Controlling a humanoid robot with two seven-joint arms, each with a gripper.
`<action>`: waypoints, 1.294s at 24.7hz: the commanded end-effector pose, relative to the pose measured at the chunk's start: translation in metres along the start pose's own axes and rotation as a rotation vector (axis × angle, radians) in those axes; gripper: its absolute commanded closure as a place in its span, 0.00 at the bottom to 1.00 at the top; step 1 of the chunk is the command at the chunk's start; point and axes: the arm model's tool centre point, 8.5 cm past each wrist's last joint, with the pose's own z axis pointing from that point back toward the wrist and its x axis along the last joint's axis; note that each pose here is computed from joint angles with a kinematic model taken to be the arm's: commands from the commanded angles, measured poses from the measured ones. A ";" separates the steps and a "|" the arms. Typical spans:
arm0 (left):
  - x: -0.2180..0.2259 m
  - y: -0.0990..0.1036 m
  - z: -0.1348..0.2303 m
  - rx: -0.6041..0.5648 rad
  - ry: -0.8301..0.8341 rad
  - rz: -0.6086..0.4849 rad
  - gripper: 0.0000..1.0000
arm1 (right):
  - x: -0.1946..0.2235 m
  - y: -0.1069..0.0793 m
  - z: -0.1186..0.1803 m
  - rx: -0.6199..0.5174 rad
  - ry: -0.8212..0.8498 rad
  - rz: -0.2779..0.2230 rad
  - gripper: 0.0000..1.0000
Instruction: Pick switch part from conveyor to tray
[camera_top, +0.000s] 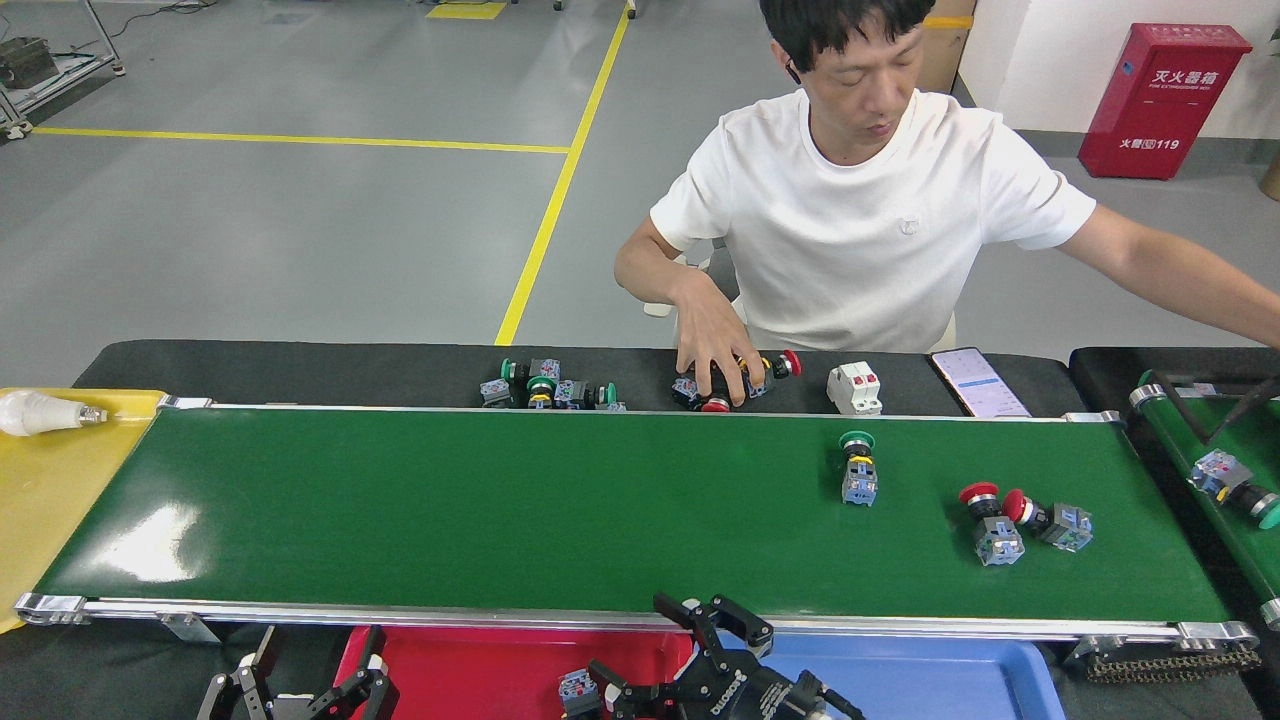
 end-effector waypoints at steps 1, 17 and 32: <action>-0.003 0.007 -0.001 0.022 0.001 -0.012 0.00 | -0.026 -0.027 0.000 -0.079 0.125 -0.010 0.03; -0.007 0.005 0.002 0.016 0.014 -0.013 0.00 | -0.172 -0.003 0.177 -0.191 0.779 -0.011 0.00; 0.023 0.017 -0.022 0.044 -0.154 -0.079 0.00 | -0.140 0.006 0.092 -0.146 0.706 -0.053 0.03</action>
